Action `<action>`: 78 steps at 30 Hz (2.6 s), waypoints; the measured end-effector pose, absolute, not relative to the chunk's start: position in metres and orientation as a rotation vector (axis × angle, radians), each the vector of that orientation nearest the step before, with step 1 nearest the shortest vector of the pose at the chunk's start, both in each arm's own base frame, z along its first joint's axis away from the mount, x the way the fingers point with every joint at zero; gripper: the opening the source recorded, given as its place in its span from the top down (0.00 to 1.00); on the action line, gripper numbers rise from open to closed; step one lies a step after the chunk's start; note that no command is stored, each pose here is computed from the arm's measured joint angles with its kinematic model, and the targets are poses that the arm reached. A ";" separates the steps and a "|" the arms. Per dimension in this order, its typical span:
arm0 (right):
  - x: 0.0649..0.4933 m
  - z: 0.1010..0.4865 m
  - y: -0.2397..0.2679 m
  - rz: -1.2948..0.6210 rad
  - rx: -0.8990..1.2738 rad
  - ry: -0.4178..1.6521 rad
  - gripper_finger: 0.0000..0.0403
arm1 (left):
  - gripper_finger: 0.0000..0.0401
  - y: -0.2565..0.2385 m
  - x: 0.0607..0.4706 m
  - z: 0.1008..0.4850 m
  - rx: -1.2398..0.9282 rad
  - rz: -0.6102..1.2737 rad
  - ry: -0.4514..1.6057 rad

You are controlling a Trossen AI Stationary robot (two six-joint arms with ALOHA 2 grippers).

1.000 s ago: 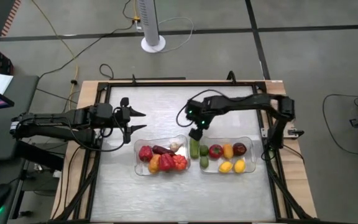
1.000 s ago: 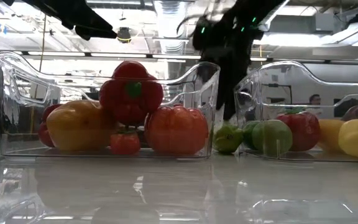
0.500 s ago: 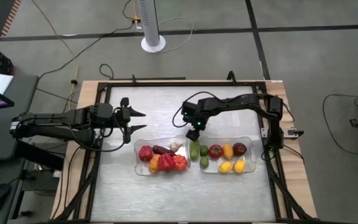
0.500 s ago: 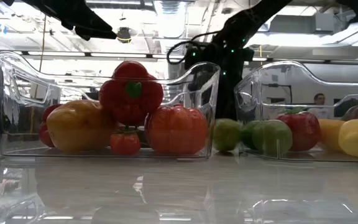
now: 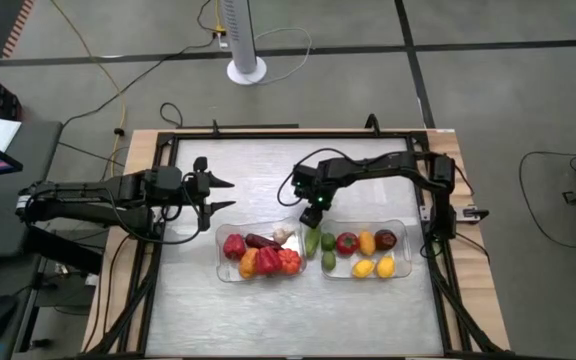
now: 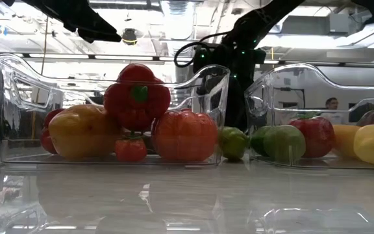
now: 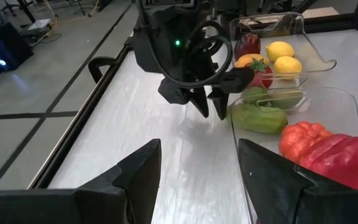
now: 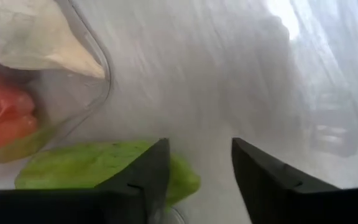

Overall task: Sort produce into baskets
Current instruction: Put the bitter melon into the left transparent bin, then put the cucumber into the left transparent bin

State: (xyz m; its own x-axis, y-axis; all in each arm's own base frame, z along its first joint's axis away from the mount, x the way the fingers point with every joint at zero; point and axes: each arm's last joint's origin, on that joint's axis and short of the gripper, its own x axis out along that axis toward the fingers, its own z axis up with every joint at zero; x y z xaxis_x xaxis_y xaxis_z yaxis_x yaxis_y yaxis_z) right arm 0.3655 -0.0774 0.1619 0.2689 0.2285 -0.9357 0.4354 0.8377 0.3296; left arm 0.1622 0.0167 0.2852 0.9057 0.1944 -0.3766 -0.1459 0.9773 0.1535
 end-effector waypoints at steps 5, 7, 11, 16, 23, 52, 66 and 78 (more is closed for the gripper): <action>0.365 0.162 -0.072 -0.147 0.596 1.331 0.68 | 0.50 0.017 0.162 0.285 0.124 0.176 0.402; 0.366 0.161 -0.069 -0.152 0.580 1.336 0.78 | 0.50 0.017 0.162 0.285 0.124 0.176 0.403; 0.366 0.161 -0.065 -0.138 0.549 1.340 0.96 | 0.50 0.017 0.162 0.284 0.124 0.175 0.410; 0.365 0.162 -0.063 -0.137 0.548 1.352 0.93 | 0.50 0.017 0.162 0.284 0.124 0.175 0.410; 0.367 0.189 -0.067 -0.145 0.511 1.336 0.95 | 0.50 0.017 0.162 0.284 0.124 0.175 0.415; 0.375 0.215 0.021 0.195 -0.092 1.331 0.24 | 0.50 0.017 0.161 0.283 0.118 0.176 0.421; 0.375 0.215 0.060 0.451 -0.591 1.245 0.28 | 0.50 0.017 0.161 0.283 0.116 0.176 0.421; 0.382 0.215 0.078 0.516 -0.822 1.121 0.28 | 0.50 0.017 0.161 0.283 0.117 0.176 0.421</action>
